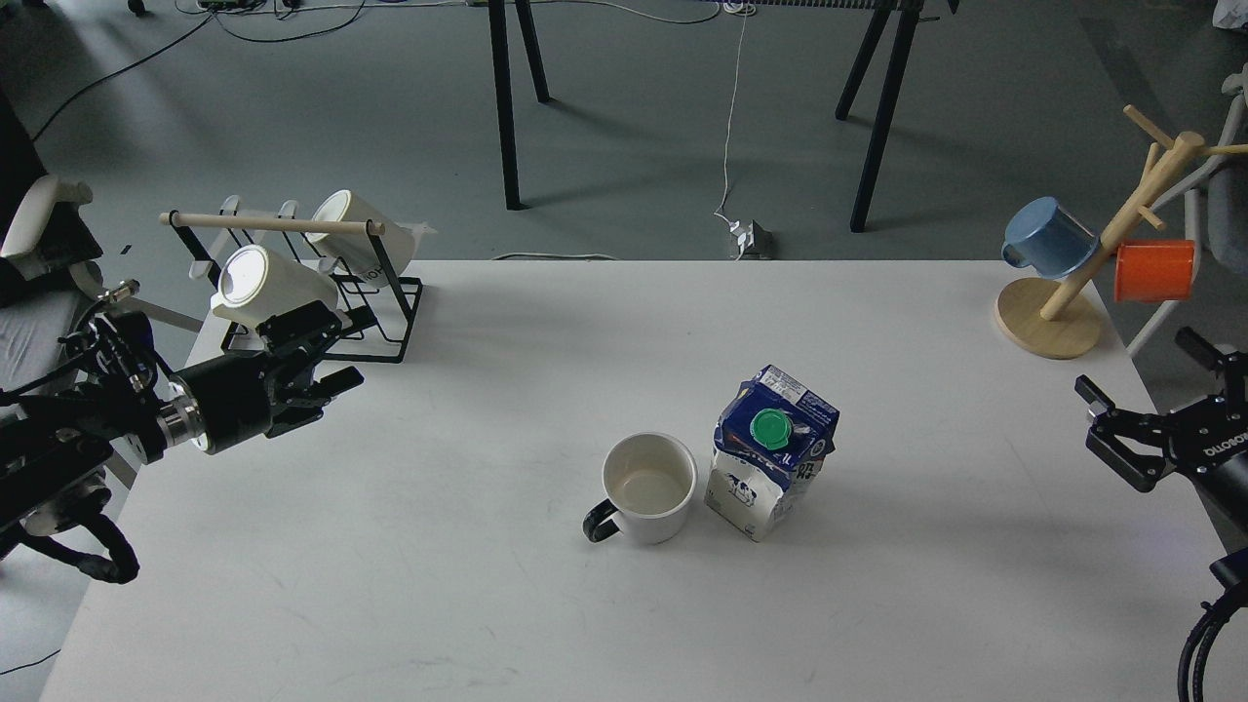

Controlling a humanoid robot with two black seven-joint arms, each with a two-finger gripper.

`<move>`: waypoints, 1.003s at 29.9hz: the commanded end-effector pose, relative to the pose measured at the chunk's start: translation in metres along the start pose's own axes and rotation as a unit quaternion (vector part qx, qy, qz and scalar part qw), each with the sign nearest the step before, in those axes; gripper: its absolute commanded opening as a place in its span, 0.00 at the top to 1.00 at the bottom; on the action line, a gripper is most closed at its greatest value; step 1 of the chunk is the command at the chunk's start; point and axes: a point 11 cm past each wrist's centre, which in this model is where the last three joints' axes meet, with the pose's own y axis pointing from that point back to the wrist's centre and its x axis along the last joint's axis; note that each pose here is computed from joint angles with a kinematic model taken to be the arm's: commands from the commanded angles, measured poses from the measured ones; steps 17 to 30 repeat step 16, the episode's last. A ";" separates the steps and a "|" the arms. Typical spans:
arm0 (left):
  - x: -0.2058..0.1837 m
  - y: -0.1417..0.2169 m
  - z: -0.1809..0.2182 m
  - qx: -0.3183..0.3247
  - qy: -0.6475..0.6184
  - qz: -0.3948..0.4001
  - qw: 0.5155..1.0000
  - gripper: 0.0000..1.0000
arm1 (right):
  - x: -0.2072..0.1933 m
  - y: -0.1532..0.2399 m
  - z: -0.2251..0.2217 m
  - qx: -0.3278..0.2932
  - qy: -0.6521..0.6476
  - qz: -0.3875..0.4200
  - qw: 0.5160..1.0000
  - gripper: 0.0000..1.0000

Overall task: Place cup and milk with both arms
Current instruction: 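Release the carton and withdraw the right gripper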

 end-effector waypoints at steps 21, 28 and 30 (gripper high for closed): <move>0.046 0.025 0.027 -0.060 0.053 0.087 0.993 0.00 | -0.010 -0.068 -0.004 -0.024 0.024 -0.010 0.999 0.00; 0.046 0.025 0.027 -0.060 0.053 0.087 0.993 0.00 | -0.010 -0.068 -0.004 -0.024 0.024 -0.010 0.999 0.00; 0.046 0.025 0.027 -0.060 0.053 0.087 0.993 0.00 | -0.010 -0.068 -0.004 -0.024 0.024 -0.010 0.999 0.00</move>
